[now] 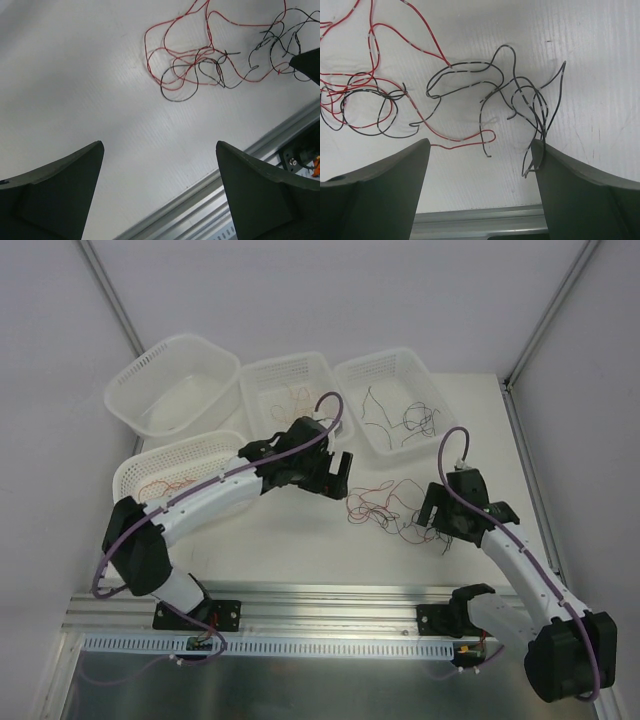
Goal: Untangle the cables
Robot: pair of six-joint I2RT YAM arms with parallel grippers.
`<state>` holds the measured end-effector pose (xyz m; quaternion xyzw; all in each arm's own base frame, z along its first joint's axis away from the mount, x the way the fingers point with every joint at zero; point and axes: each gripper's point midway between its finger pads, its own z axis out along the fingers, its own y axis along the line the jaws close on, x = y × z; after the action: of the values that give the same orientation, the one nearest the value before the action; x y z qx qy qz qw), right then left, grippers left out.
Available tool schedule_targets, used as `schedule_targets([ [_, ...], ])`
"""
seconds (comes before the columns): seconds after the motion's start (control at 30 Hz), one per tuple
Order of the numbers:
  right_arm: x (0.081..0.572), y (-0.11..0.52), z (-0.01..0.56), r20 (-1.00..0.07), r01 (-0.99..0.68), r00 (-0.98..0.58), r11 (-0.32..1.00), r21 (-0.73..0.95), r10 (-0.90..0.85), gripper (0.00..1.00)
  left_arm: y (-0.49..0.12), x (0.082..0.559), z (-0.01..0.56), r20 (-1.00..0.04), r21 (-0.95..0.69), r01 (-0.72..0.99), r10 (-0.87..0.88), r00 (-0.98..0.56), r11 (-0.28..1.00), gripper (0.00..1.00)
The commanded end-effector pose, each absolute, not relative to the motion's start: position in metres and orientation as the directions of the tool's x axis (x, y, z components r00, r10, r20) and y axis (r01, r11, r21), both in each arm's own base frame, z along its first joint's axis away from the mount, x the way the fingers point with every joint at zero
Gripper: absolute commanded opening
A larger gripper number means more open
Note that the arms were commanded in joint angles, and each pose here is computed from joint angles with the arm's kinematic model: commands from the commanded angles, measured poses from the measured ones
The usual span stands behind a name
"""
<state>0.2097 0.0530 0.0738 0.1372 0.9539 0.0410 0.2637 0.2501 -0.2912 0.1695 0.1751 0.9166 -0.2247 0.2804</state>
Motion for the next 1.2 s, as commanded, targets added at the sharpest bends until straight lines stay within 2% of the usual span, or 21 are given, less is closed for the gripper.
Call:
schedule_targets([
  [0.0,0.212,0.051,0.088,-0.536,0.243,-0.791,0.956,0.164,0.293,0.87,-0.319,0.278,0.171,-0.645,-0.244,0.534,0.276,-0.713,0.81,0.95],
  [0.3,0.203,0.059,0.101,-0.552,0.198,-0.781,0.954,0.225,0.293,0.88,-0.393,0.322,0.126,-0.631,-0.149,0.657,0.441,-0.639,0.739,0.9],
  [0.47,0.197,0.063,0.102,-0.543,0.187,-0.786,0.951,0.247,0.296,0.88,-0.42,0.339,0.097,-0.628,-0.067,0.69,0.507,-0.591,0.721,0.82],
  [0.63,0.195,0.063,0.102,-0.542,0.188,-0.787,0.951,0.246,0.296,0.88,-0.439,0.343,0.072,-0.624,-0.065,0.709,0.526,-0.577,0.702,0.75],
  [0.8,0.195,0.065,0.1,-0.535,0.187,-0.791,0.949,0.252,0.298,0.88,-0.445,0.35,0.058,-0.627,-0.049,0.689,0.514,-0.585,0.723,0.62],
  [0.87,0.196,0.066,0.098,-0.53,0.189,-0.793,0.948,0.256,0.302,0.88,-0.446,0.353,0.051,-0.628,-0.047,0.68,0.508,-0.59,0.731,0.54],
  [0.9,0.195,0.066,0.097,-0.526,0.192,-0.795,0.948,0.255,0.302,0.88,-0.445,0.354,0.049,-0.626,-0.039,0.675,0.509,-0.592,0.737,0.46],
  [1.0,0.197,0.067,0.093,-0.523,0.197,-0.795,0.946,0.256,0.307,0.88,-0.436,0.359,0.041,-0.619,-0.005,0.646,0.505,-0.601,0.763,0.28],
  [1.03,0.196,0.067,0.089,-0.517,0.2,-0.798,0.946,0.256,0.309,0.88,-0.432,0.358,0.039,-0.615,0.006,0.642,0.509,-0.602,0.766,0.16],
  [1.07,0.198,0.067,0.088,-0.52,0.202,-0.794,0.944,0.261,0.314,0.88,-0.429,0.357,0.037,-0.612,0.009,0.638,0.509,-0.605,0.77,0.09],
  [1.13,0.198,0.068,0.081,-0.506,0.213,-0.801,0.942,0.259,0.32,0.88,-0.422,0.354,0.039,-0.611,0.02,0.634,0.511,-0.605,0.773,0.0],
  [1.17,0.2,0.069,0.08,-0.508,0.21,-0.799,0.941,0.266,0.322,0.88,-0.418,0.355,0.039,-0.613,0.035,0.623,0.509,-0.605,0.781,0.0],
])
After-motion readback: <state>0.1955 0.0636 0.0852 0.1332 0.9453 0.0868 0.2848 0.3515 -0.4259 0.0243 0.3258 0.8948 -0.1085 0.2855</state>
